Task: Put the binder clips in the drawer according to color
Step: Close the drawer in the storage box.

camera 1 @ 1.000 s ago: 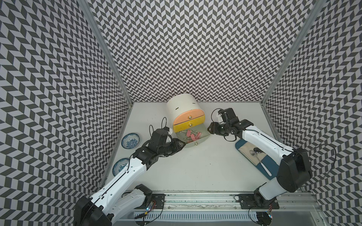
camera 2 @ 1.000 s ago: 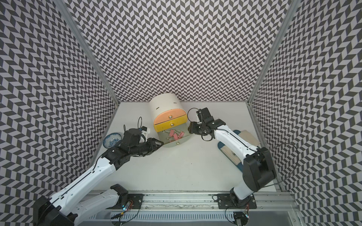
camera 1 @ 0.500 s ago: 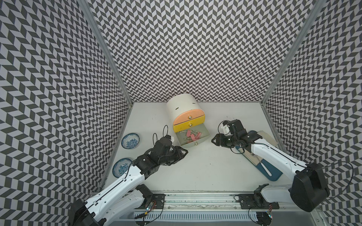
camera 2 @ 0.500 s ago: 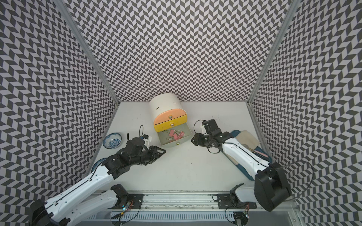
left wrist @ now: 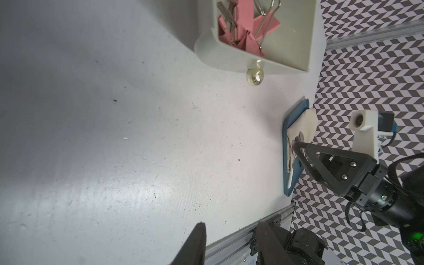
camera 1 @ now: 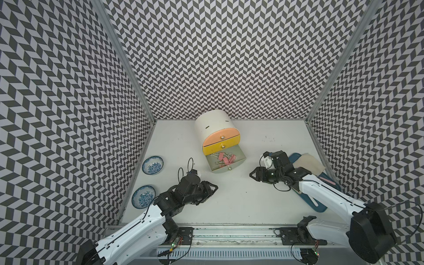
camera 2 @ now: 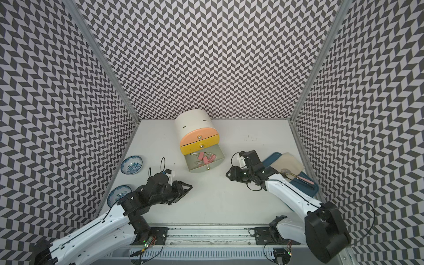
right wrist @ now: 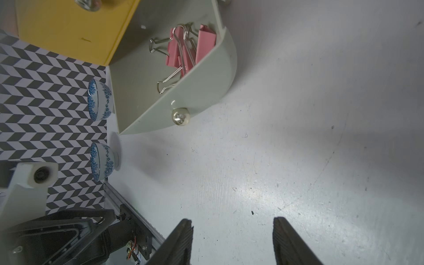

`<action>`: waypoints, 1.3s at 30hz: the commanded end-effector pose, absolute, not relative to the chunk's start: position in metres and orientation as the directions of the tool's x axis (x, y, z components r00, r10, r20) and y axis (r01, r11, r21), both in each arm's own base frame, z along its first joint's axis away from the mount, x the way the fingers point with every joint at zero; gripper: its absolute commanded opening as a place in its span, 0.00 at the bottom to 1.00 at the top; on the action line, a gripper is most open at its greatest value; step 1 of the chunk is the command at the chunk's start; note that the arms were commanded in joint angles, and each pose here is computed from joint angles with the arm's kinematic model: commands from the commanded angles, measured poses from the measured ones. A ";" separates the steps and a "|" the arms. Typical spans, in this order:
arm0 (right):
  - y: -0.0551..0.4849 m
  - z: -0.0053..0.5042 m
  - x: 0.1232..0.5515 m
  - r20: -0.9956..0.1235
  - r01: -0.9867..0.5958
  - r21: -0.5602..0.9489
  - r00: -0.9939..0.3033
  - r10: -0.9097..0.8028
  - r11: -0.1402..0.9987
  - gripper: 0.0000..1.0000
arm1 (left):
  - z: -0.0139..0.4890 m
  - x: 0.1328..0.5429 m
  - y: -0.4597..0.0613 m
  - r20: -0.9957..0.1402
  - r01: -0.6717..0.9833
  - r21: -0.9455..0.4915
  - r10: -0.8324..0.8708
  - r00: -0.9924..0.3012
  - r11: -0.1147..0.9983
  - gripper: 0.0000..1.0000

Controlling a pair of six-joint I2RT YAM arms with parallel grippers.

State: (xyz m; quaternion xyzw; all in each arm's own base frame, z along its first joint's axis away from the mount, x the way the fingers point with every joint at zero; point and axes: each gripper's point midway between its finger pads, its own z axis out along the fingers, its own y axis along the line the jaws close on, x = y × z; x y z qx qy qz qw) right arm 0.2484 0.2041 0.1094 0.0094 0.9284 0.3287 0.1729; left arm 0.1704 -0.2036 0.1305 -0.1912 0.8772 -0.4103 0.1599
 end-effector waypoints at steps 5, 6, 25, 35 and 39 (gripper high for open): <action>0.216 0.123 0.267 -0.367 -0.107 0.703 -0.901 0.230 0.703 0.51 | 0.133 0.174 -0.217 -0.130 -0.141 -0.843 -0.450 -0.883 0.519 0.41; 0.218 0.119 0.269 -0.359 -0.099 0.710 -0.902 0.238 0.697 0.48 | 0.130 0.176 -0.217 -0.140 -0.132 -0.840 -0.445 -0.884 0.526 0.40; 0.262 0.097 0.332 -0.240 -0.004 0.782 -0.925 0.294 0.624 0.06 | 0.129 0.240 -0.219 -0.097 -0.118 -0.876 -0.410 -0.907 0.468 0.00; 0.273 0.095 0.340 -0.194 0.021 0.819 -0.931 0.311 0.573 0.04 | 0.121 0.263 -0.213 -0.106 -0.126 -0.868 -0.427 -0.898 0.481 0.00; 0.276 0.098 0.339 -0.178 0.027 0.839 -0.930 0.320 0.544 0.04 | 0.119 0.272 -0.211 -0.110 -0.131 -0.863 -0.434 -0.894 0.489 0.00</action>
